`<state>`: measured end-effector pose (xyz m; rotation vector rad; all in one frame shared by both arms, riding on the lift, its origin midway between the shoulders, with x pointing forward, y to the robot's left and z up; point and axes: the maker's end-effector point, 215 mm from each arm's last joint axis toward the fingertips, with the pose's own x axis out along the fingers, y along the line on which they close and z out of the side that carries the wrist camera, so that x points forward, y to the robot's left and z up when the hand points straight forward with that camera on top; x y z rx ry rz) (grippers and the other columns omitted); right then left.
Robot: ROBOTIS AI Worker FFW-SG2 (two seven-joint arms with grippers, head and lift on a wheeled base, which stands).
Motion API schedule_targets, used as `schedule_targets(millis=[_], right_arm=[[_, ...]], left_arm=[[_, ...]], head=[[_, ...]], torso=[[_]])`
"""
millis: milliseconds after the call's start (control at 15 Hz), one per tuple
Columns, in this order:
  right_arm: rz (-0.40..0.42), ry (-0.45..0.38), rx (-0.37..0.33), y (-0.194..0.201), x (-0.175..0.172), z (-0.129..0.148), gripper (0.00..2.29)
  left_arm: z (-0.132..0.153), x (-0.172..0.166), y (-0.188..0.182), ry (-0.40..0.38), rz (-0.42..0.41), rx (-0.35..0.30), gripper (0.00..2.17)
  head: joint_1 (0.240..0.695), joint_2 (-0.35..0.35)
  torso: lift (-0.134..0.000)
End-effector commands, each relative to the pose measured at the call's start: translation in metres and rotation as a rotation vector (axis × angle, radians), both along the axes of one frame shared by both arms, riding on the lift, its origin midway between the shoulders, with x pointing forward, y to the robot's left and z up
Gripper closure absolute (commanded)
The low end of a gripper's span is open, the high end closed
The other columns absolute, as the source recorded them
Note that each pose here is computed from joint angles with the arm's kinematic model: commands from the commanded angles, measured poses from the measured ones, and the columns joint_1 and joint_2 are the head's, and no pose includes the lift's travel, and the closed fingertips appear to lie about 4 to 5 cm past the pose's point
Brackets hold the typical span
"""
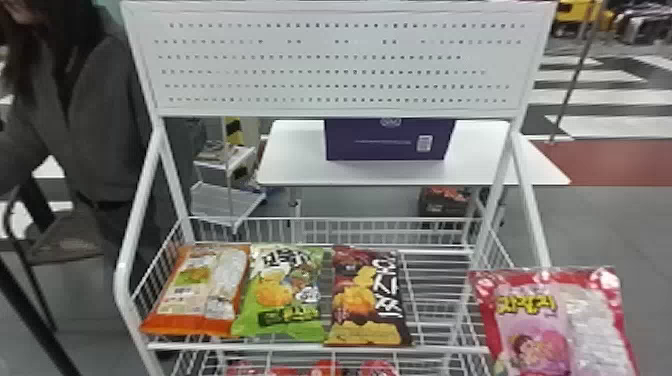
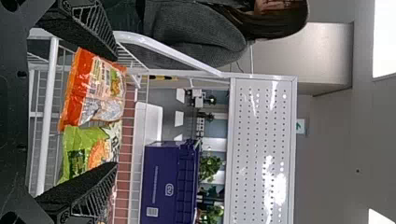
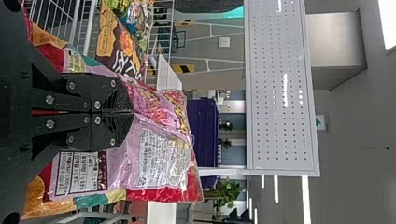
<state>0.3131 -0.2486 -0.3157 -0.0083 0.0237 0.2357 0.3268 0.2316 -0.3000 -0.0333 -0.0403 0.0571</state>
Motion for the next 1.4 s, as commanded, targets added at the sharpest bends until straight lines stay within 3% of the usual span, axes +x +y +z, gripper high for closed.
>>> schedule_targets(millis=[0,600,800,1067,1333], right_arm=[[0.000,-0.003,0.000,-0.001,0.000,0.001,2.25],[-0.005,-0.018,0.009,-0.001,0.001,0.005,2.25],[-0.008,-0.049,0.022,-0.001,0.000,0.014,2.25],[-0.009,-0.048,0.022,-0.001,-0.001,0.013,2.25],[-0.012,-0.041,0.016,-0.004,-0.002,0.008,2.25]], left_arm=[[0.001,0.000,0.000,-0.001,0.001,0.000,0.09],[-0.003,0.005,0.000,0.003,-0.009,0.009,0.09],[-0.015,0.041,-0.013,-0.012,-0.037,0.027,0.11],[-0.060,0.113,-0.025,0.113,-0.054,0.062,0.14],[-0.082,0.177,-0.009,0.160,-0.042,0.050,0.14]], head=[[0.499,0.000],[0.499,0.000],[0.499,0.000],[0.499,0.000],[0.499,0.000]], torso=[[0.000],[0.000],[0.000],[0.000],[0.000]])
